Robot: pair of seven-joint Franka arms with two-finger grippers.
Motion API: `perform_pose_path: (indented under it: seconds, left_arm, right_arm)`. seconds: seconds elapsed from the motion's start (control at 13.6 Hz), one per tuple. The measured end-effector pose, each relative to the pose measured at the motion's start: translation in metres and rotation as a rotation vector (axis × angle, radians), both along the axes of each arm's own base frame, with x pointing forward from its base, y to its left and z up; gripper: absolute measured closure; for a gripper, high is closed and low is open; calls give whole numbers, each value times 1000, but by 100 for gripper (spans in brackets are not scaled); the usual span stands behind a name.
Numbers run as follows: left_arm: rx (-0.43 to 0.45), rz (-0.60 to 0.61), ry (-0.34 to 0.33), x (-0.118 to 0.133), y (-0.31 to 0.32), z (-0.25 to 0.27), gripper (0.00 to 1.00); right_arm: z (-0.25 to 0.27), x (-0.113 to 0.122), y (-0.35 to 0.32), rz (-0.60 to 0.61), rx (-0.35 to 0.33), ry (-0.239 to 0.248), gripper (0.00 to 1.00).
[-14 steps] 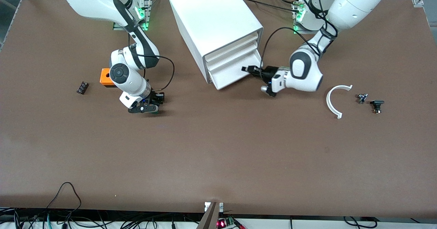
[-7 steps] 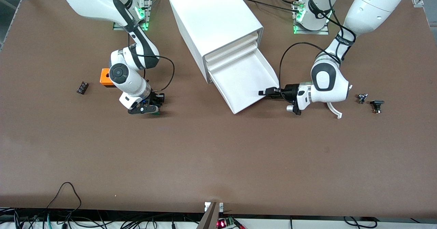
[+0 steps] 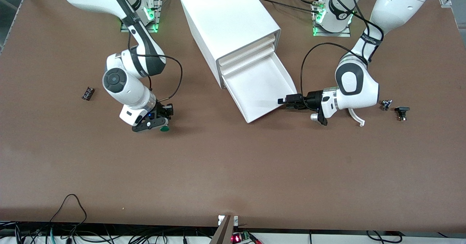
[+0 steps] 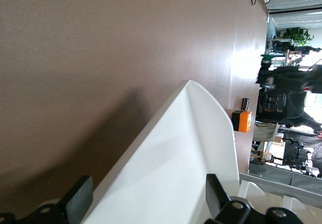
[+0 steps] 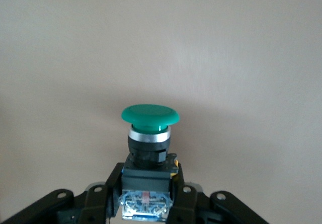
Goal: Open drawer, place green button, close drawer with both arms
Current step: 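Lift the green button with the right gripper while the left gripper withdraws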
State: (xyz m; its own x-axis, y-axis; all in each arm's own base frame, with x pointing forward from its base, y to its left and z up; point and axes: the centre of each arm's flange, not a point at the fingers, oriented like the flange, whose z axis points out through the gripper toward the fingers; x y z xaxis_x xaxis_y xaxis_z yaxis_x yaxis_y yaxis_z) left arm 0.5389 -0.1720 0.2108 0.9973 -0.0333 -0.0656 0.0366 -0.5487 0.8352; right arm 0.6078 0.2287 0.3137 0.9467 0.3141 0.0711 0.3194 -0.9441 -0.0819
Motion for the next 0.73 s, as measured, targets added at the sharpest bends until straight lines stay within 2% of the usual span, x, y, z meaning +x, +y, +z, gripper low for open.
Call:
perform_pose_path:
  seconds: [0.22,0.37,0.59,0.73]
  left_arm:
    - [10,2,-16,-2,0,12,0]
    - [27,53,-55,9,25,30,0]
    - [61,142,-150,32,80,74,0]
    - [125,160,-218,39,118,103,0]
  right_arm:
    - [88,31,11,201,11,-71,59]
    - [119,37,20,379,15,-127,59]
    - [128,23,66,646,40,-166,59]
    - [126,5,109,815,67,-177,59]
